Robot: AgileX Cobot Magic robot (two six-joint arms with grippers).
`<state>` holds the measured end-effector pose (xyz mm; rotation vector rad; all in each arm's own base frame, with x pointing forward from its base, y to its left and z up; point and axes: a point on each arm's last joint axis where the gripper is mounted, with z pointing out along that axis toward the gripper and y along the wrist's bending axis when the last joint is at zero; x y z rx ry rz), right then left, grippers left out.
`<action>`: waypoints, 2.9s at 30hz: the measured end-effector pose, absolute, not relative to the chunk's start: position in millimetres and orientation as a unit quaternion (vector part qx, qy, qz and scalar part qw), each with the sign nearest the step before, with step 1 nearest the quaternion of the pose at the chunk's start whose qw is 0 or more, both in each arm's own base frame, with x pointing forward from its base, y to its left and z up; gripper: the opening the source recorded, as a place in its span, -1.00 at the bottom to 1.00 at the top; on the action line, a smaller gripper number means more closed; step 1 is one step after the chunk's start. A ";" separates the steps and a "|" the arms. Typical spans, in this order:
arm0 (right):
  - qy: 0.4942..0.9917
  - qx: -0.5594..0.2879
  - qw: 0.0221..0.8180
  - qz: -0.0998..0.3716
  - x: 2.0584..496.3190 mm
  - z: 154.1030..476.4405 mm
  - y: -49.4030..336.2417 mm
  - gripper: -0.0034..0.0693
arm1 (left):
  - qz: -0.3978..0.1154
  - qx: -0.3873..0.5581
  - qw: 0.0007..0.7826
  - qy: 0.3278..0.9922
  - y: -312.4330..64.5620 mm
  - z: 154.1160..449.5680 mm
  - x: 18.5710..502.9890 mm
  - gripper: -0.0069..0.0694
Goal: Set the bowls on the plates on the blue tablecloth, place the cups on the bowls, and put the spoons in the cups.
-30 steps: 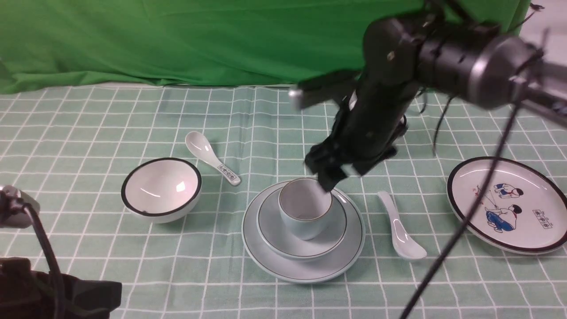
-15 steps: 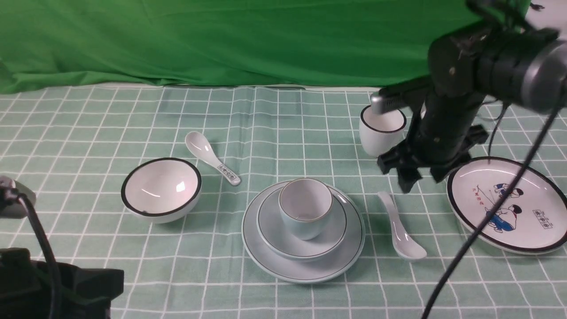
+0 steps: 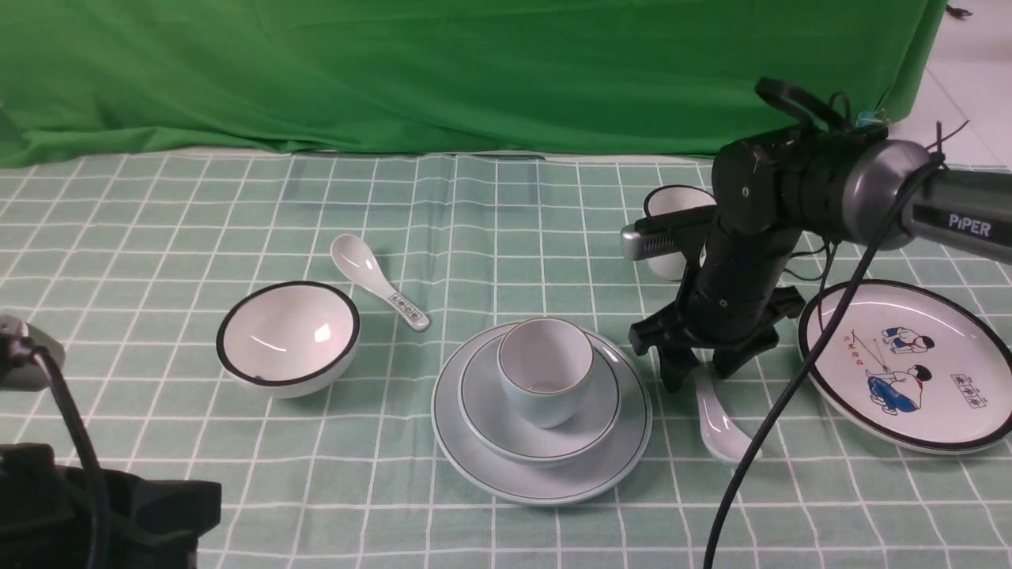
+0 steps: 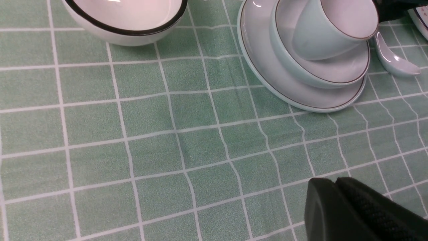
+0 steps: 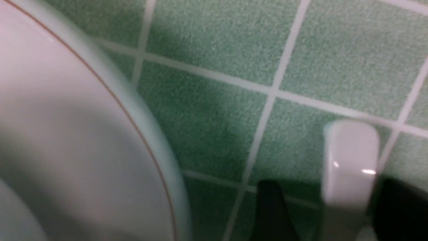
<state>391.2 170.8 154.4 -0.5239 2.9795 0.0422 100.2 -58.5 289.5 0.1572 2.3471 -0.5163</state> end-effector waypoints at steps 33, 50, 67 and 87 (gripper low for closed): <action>0.737 -0.252 0.578 0.242 282.0 266.8 258.4 -0.44 | -0.165 0.077 0.373 0.910 -53.9 289.1 102.5 -0.79; 0.734 -0.286 0.582 0.202 282.0 212.5 255.7 -0.44 | -0.136 0.090 0.384 0.909 -50.2 289.0 104.4 -0.79; 0.765 -0.302 0.538 0.187 276.1 211.0 249.6 -0.02 | -0.134 0.091 0.385 0.909 -49.9 289.0 104.5 -0.79; 0.733 -0.118 0.667 0.066 81.7 398.3 21.7 -0.85 | -0.140 0.081 0.390 0.906 -50.3 290.1 105.3 -0.79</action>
